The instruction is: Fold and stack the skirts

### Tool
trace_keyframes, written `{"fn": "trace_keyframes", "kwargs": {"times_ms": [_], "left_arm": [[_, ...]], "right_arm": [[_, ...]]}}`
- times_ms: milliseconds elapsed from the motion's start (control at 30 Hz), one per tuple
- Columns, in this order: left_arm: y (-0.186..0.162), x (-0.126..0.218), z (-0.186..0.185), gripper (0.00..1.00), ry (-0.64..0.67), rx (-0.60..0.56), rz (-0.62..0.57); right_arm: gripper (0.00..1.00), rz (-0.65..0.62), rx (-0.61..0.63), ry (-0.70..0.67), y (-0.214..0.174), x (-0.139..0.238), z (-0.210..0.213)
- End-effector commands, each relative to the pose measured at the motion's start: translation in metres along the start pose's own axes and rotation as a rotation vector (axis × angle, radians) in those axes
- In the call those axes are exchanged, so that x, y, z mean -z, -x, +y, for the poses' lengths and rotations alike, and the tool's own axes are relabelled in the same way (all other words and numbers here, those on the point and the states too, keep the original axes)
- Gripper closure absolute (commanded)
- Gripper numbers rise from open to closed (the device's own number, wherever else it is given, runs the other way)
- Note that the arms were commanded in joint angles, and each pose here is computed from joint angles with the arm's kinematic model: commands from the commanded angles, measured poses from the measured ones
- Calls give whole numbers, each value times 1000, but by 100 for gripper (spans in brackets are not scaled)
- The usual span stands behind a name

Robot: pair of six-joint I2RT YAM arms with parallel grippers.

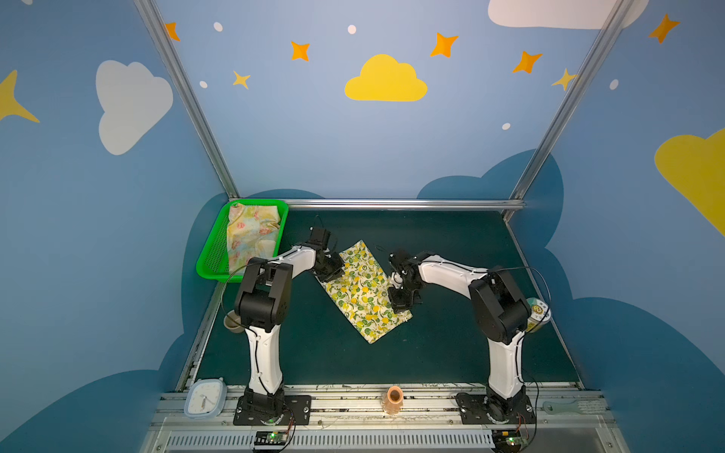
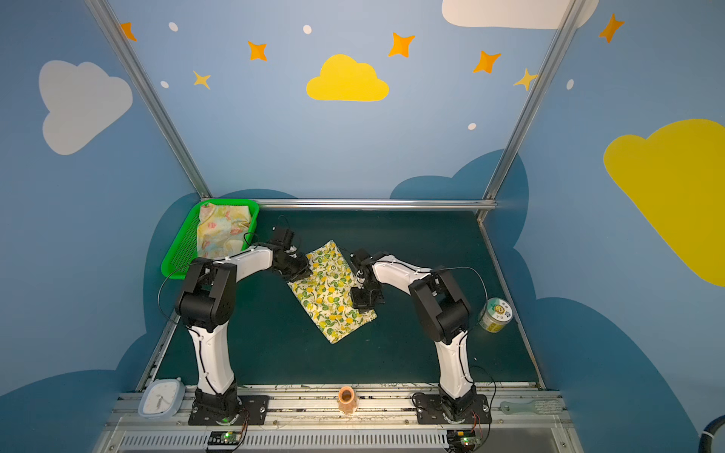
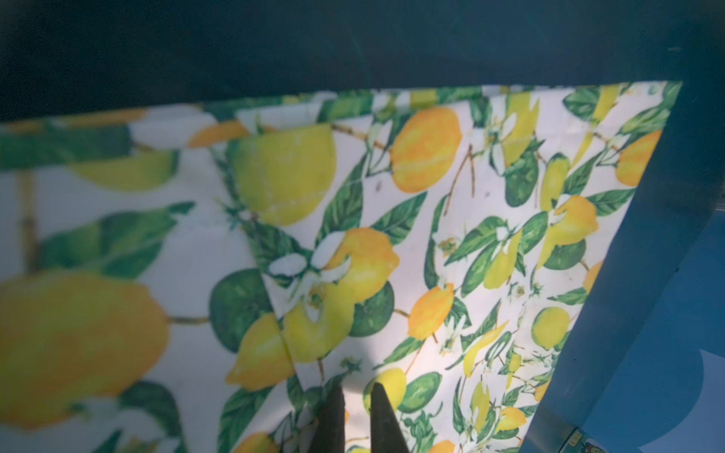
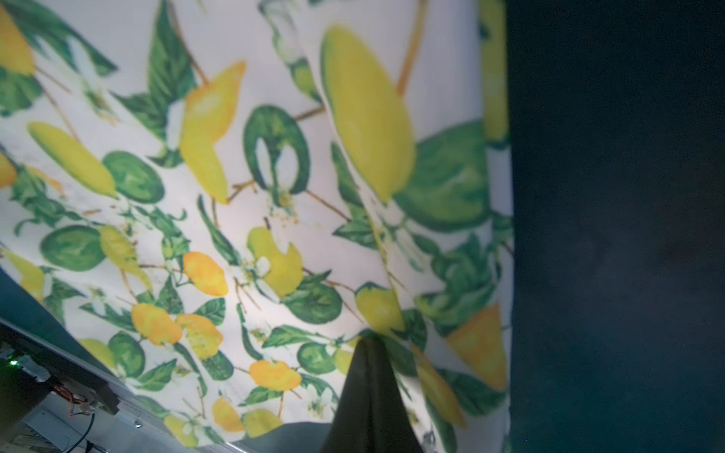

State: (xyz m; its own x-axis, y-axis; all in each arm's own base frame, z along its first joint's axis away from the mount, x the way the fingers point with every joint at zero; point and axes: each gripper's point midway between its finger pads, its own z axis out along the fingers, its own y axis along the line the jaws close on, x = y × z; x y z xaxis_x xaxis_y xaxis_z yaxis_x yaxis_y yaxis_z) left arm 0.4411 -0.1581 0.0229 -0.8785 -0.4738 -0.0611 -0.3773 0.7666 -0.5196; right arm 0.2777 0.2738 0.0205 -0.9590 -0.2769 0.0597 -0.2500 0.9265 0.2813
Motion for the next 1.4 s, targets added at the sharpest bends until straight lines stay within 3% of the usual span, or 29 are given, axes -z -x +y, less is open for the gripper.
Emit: {"fn": "trace_keyframes", "kwargs": {"times_ms": [0, 433, 633, 900, 1133, 1367], "left_arm": [[-14, -20, 33, 85, 77, 65, 50], [-32, -12, 27, 88, -8, 161, 62], [-24, 13, 2, 87, -95, 102, 9], [-12, 38, -14, 87, -70, -16, -18], [-8, 36, 5, 88, -4, -17, -15], [-11, 22, 24, 89, 41, 18, 1]], "right_arm": [[100, 6, -54, -59, 17, -13, -24], [100, -22, -81, -122, 72, 4, -79], [100, -94, -48, -177, 92, 35, -93], [100, -142, 1, -96, 58, 86, -46], [100, -121, 3, -29, 23, 65, -17], [100, -92, 2, -25, 17, 34, -6]]}}
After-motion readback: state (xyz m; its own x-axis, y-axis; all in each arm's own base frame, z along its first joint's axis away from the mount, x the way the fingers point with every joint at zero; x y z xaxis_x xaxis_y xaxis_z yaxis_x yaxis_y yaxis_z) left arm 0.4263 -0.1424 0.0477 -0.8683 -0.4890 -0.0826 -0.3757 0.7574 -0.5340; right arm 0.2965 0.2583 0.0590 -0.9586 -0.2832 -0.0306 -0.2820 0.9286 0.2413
